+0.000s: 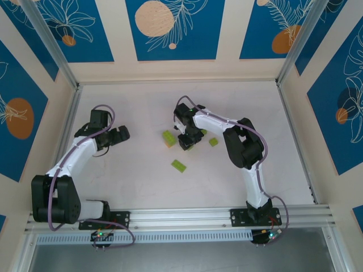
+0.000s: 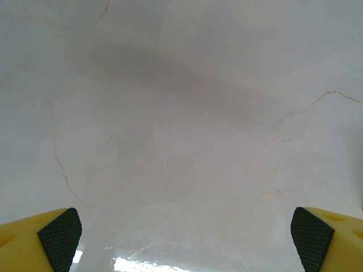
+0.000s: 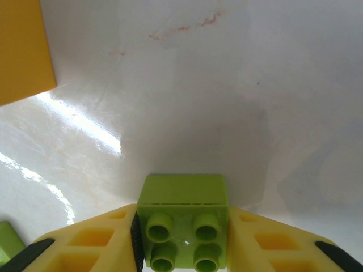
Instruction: Assemble a carrot with lego
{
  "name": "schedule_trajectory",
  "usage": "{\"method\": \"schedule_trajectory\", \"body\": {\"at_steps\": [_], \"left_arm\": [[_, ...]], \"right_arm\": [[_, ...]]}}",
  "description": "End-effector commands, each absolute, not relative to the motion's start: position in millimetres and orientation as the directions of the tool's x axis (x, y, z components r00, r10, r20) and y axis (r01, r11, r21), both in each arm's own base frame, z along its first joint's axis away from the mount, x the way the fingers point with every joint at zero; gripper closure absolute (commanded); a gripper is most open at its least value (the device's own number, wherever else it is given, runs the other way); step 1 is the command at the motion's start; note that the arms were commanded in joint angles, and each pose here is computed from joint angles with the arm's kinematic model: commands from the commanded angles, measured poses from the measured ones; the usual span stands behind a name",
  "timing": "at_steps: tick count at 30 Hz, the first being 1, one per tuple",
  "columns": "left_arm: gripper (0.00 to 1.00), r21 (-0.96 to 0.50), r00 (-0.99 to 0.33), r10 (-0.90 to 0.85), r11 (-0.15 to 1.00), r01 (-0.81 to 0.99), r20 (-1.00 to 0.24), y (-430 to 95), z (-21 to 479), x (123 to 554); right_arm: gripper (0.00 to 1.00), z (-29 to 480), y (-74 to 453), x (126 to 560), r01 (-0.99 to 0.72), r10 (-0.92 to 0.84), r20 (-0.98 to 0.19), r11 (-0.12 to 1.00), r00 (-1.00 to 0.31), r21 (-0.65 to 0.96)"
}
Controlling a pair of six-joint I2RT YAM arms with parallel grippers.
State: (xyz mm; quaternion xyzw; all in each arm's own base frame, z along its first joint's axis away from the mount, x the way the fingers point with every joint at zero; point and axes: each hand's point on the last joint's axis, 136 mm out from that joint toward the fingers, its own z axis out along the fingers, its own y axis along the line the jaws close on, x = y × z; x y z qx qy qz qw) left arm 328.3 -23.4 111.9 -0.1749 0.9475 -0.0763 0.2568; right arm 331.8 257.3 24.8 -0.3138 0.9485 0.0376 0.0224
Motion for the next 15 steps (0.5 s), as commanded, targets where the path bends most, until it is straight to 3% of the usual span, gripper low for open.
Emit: {"method": "schedule_trajectory", "body": {"at_steps": [1, 15], "left_arm": [[0.03, -0.243, -0.804, -0.377, 0.924, -0.295, -0.460, -19.6, 117.6, 332.7], [0.03, -0.254, -0.801, -0.382, 0.922, -0.293, -0.460, -21.1, 118.8, 331.9]], "right_arm": [[0.63, 39.5, 252.1, 330.1, -0.587, -0.583, -0.064, 0.807, -0.810, 0.065], [0.64, 141.4, 288.5, 347.6, -0.534, -0.513, -0.160, 0.833, -0.843, 0.142]]}}
